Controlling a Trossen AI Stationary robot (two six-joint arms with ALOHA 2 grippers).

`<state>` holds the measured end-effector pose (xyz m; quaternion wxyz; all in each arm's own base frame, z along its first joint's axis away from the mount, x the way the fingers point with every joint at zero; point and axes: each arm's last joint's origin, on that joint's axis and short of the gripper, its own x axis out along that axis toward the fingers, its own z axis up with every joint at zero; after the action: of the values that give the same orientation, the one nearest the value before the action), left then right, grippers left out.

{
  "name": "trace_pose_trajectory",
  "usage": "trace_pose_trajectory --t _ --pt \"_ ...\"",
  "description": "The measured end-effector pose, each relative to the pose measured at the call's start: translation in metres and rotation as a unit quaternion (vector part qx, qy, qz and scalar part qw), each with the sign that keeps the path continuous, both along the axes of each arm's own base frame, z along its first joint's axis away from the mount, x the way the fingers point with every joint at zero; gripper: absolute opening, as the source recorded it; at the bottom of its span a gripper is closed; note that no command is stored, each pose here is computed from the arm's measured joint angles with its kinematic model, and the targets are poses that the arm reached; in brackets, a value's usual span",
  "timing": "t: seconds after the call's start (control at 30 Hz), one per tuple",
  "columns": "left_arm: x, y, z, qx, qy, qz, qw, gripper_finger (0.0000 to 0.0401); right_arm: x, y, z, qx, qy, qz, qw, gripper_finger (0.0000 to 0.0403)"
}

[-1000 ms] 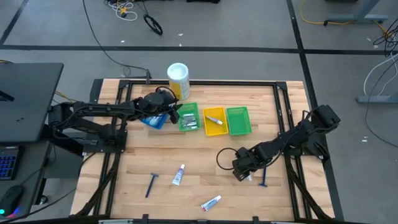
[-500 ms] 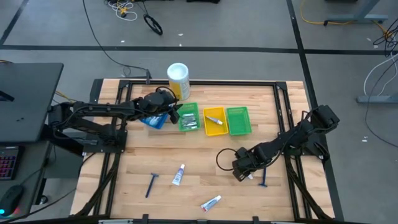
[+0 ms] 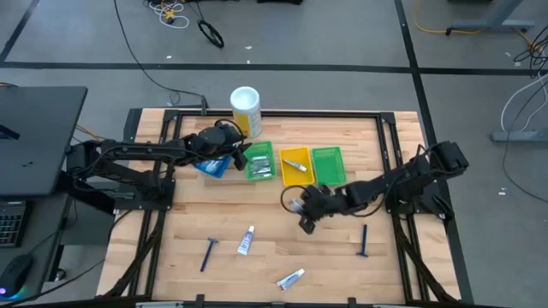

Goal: Pick & Place Travel size toiletries
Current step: Put the toothpaste into the yellow bin

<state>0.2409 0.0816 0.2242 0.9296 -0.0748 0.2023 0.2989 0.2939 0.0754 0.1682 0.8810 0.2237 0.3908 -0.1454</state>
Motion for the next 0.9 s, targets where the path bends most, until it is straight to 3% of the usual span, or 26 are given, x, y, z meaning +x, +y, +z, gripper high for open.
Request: trace_pose_trajectory --t 0.17,0.3,0.57,0.77,0.9 --pt "0.000 0.000 0.000 0.000 0.000 0.000 1.000 0.0153 0.025 -0.042 0.022 -0.164 -0.067 0.052 0.983 0.0108" --pt "0.000 0.000 0.000 0.000 0.000 0.000 1.000 0.0153 0.031 -0.080 0.032 -0.244 -0.018 0.096 0.965 0.0108" --pt "0.000 0.000 0.000 0.000 0.000 0.000 1.000 0.0153 0.015 -0.138 0.021 -0.200 0.083 0.126 0.968 0.0109" --pt "0.000 0.000 0.000 0.000 0.001 0.001 1.000 0.0153 0.019 -0.152 0.016 -0.187 0.059 0.144 0.970 0.0130" --pt "0.000 0.000 0.000 -0.002 0.000 0.002 1.000 0.0153 0.019 -0.157 0.005 -0.176 0.085 0.144 0.970 0.0162"
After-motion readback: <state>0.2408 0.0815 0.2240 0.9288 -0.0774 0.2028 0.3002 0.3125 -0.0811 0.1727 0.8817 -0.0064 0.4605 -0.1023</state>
